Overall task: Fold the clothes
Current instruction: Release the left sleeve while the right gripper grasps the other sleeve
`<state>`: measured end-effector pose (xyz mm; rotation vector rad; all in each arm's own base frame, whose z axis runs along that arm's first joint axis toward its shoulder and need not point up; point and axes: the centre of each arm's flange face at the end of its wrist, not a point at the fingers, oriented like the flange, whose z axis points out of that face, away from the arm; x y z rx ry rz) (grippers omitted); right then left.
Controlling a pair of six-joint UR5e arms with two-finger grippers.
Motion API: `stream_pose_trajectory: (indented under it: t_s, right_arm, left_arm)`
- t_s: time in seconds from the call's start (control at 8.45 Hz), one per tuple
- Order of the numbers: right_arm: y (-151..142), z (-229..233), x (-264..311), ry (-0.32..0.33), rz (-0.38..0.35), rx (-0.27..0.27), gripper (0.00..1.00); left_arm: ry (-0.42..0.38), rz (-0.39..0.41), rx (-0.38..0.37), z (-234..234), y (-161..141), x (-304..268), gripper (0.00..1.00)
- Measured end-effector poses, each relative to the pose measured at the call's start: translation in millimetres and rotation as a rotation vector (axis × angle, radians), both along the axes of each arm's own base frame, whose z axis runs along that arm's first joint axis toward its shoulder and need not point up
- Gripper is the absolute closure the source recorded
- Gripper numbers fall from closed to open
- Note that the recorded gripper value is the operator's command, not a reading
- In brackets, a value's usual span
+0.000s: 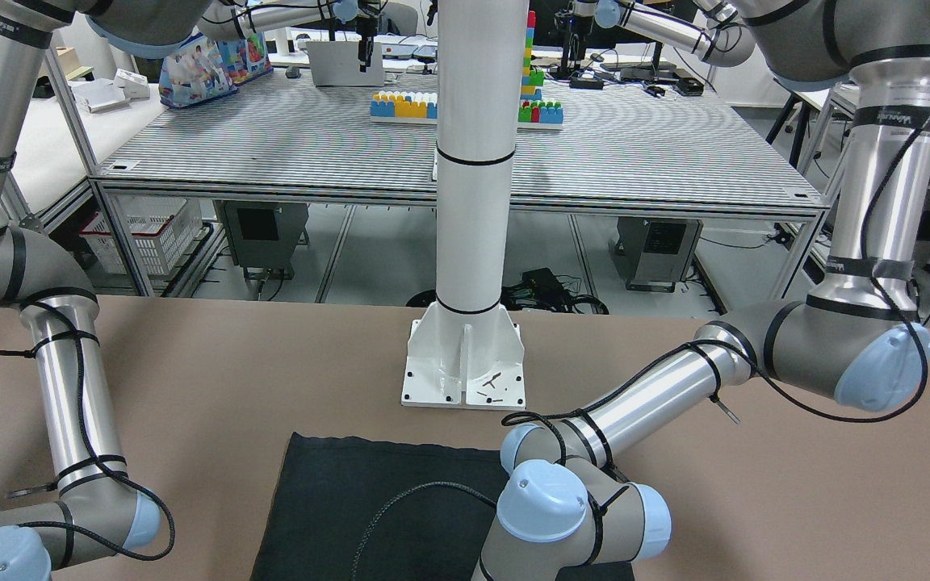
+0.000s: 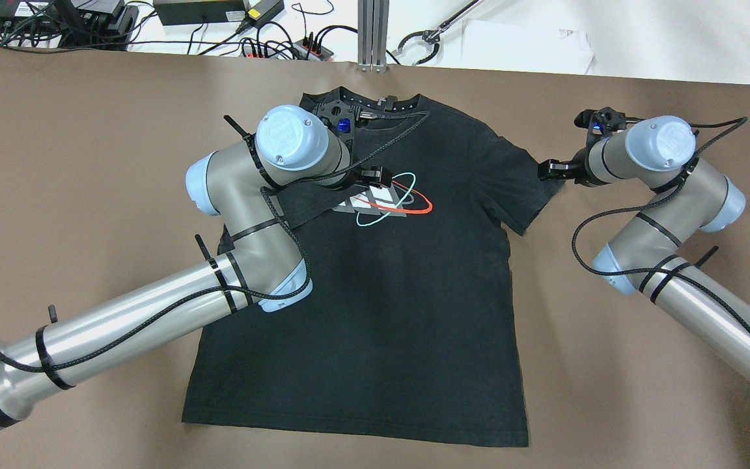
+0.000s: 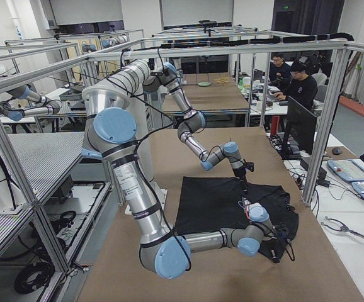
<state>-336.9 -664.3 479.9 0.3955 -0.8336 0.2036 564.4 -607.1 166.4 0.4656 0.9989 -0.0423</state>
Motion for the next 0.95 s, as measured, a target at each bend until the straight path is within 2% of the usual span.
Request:
stream_pose_trajectory:
  t_s: [0.47,0.59,0.71,0.83,0.95]
  right_arm:
    - [3.0,8.8,1.5,0.009,-0.003,-0.006,0.57]
    - [3.5,11.7,1.9,0.012,-0.004,-0.008,0.68]
    - [4.1,14.8,2.4,0.016,-0.004,-0.009,0.88]
    - [3.6,14.5,2.3,0.018,-0.002,-0.008,1.00]
    - [2.9,13.1,1.9,0.017,-0.001,-0.005,1.00]
  left_arm:
    - [-0.002,0.006,0.000,1.9,4.1,4.5,0.00]
    - [-0.003,0.008,-0.001,2.5,4.9,5.3,0.00]
    - [-0.003,0.009,-0.001,2.6,5.8,6.1,0.00]
    - [-0.003,0.010,-0.001,2.8,6.3,6.4,0.00]
    - [-0.003,0.010,-0.001,3.2,6.6,6.6,0.00]
